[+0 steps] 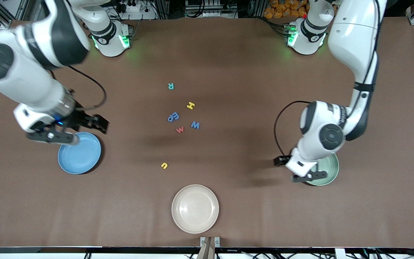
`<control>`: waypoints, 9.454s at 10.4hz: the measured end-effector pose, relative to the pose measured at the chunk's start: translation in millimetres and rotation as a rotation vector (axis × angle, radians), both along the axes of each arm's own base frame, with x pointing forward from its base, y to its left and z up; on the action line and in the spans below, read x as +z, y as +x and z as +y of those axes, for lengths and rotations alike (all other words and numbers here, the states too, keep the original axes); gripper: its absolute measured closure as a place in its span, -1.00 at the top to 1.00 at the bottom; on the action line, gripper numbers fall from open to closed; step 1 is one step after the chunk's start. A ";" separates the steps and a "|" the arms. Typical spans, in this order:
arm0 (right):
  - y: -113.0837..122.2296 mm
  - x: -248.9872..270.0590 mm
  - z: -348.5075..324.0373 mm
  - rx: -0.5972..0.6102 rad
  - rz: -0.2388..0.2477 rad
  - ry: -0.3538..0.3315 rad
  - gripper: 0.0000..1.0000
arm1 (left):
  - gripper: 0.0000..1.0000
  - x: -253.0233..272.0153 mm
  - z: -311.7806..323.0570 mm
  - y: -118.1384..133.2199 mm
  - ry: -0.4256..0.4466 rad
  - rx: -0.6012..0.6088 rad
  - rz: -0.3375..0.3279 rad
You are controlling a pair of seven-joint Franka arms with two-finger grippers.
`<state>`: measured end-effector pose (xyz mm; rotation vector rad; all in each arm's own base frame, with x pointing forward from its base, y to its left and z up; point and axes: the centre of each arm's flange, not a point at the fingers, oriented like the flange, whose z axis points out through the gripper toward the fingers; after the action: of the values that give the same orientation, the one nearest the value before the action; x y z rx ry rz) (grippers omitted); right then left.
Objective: Sort upper and lower case letters into plates
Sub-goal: 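Release the red letter onto the green plate while the right gripper reaches the yellow u, then grasp the yellow u with the right gripper while the left gripper lifts, then carry the yellow u to the blue plate while the left gripper reaches letters, then drop the u onto the blue plate while the left gripper grasps the W, then carry the blue W to the green plate and open the left gripper, then grasp the pink m with the right gripper while the left gripper withdraws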
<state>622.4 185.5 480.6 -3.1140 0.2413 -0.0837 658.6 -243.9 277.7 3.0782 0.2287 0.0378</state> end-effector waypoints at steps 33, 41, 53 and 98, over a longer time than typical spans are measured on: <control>42.5 -302.6 136.9 -0.609 -0.011 0.028 0.67 | 1.00 29.2 -157.9 -80.3 -0.038 -0.177 -0.024; 44.0 -298.5 135.0 -0.600 -0.029 0.037 -0.47 | 0.98 -6.9 -255.6 -136.4 -0.060 -0.422 -0.204; 46.1 -231.4 -161.5 -0.161 0.095 -0.098 -0.47 | 0.73 -102.7 -337.1 -242.9 -0.023 -0.497 -0.133; -124.6 -291.9 210.1 -0.879 0.074 0.013 1.00 | 1.00 176.7 -19.0 -51.6 0.078 -0.179 -0.076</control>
<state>497.8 395.6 188.6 -2.7318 1.5526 0.0257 607.0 -262.8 454.4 3.1524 -0.0530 0.1590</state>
